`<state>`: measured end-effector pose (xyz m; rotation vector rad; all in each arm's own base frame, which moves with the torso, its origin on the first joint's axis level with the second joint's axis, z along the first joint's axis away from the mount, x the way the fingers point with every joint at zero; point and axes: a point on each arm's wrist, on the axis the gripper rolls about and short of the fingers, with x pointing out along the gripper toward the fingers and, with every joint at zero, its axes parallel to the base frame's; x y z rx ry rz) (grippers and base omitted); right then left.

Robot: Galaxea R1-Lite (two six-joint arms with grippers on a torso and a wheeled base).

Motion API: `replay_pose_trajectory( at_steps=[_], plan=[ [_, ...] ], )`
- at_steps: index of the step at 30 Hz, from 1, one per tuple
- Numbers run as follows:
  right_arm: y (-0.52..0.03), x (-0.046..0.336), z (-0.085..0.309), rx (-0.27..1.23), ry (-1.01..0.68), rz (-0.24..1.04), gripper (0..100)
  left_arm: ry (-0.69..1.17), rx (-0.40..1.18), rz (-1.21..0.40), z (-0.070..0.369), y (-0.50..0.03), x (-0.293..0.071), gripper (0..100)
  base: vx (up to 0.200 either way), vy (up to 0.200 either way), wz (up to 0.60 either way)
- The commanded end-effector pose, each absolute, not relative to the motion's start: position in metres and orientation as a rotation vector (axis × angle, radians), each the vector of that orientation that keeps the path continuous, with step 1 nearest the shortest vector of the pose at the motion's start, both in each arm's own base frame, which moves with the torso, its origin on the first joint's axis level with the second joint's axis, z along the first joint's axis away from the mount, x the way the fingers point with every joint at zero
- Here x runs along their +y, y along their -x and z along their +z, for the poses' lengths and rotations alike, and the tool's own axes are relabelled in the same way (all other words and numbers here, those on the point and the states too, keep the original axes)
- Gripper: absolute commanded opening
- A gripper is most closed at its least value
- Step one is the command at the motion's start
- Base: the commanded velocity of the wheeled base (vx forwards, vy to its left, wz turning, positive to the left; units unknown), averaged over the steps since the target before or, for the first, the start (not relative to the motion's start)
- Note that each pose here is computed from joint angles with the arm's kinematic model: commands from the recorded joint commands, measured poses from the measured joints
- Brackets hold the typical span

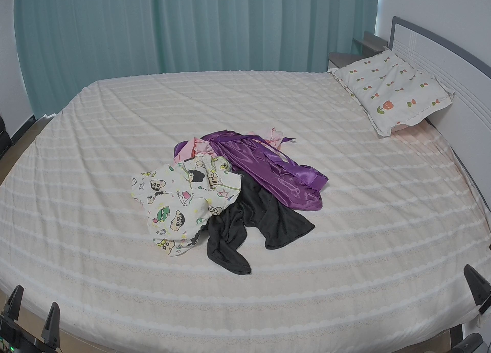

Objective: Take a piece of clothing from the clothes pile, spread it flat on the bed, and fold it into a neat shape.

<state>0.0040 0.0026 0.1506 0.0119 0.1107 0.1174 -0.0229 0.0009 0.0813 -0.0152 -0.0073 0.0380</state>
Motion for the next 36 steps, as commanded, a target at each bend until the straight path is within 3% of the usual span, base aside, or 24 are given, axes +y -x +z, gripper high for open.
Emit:
replay_pose_trajectory(
  at_steps=[1,7,14,24,36],
  plan=[
    [-0.114,0.019,0.135,0.586,-0.085,0.299,100,0.015,0.001,0.037,0.076,0.022,0.001,100,0.0,0.0,0.0],
    [-0.19,0.049,0.112,0.648,-0.225,0.29,100,0.015,0.001,0.038,0.076,0.022,0.001,100,0.0,0.0,0.0],
    [-0.26,0.115,0.079,0.622,-0.378,0.184,100,0.015,0.001,0.038,0.076,0.022,0.001,100,0.0,0.0,0.0],
    [-0.306,0.152,0.054,0.654,-0.565,0.131,100,0.015,0.001,0.037,0.076,0.022,0.001,100,0.0,0.0,0.0],
    [-0.331,0.185,0.013,0.692,-0.559,0.1,100,0.015,0.001,0.038,0.076,0.022,0.001,100,0.0,0.0,0.0]
  ],
)
